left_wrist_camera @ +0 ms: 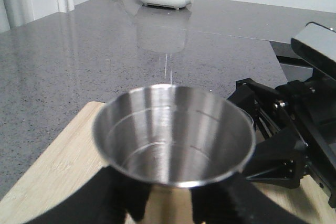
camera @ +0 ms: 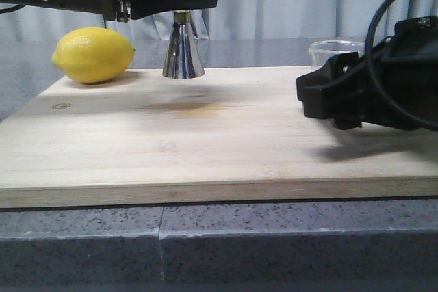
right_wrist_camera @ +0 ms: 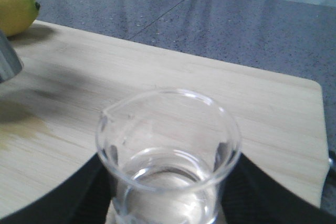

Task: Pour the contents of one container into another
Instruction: 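Lift the beaker with the right gripper toward the held jigger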

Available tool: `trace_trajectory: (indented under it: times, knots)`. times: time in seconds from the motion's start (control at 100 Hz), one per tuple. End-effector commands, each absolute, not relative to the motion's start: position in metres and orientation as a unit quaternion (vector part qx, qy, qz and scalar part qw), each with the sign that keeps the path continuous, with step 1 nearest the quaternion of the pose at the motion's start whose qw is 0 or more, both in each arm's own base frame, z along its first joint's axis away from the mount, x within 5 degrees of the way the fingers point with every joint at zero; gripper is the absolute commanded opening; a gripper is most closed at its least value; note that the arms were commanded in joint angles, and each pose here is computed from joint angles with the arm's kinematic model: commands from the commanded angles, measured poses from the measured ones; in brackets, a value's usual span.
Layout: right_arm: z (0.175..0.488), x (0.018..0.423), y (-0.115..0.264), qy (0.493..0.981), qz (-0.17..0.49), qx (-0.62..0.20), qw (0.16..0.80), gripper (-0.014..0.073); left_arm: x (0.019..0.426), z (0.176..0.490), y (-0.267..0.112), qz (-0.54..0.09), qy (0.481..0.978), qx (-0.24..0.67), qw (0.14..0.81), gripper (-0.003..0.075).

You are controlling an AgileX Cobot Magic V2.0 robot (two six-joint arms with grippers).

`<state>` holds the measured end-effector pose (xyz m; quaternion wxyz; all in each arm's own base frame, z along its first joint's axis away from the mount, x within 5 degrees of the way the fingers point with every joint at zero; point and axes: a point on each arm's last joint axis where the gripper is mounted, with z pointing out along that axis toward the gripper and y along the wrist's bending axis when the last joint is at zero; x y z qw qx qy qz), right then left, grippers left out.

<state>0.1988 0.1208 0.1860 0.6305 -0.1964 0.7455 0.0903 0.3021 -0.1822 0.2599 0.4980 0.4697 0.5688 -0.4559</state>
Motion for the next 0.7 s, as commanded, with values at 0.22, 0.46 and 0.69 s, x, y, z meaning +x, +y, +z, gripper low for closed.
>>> trace_trajectory:
  times: [0.22, 0.46, 0.69]
  knots:
    - [0.202, 0.202, 0.124, 0.713, 0.099, -0.186, 0.669, 0.0258, 0.294, 0.294, -0.184, -0.494, 0.512, 0.455, 0.536, 0.0259]
    - [0.237, 0.201, 0.126, 0.708, 0.128, -0.181, 0.671, 0.0258, 0.294, 0.294, -0.184, -0.494, 0.512, 0.455, 0.536, 0.0259]
    - [0.295, 0.205, 0.138, 0.699, 0.146, -0.215, 0.666, 0.0258, 0.294, 0.294, -0.184, -0.494, 0.512, 0.455, 0.536, 0.0259]
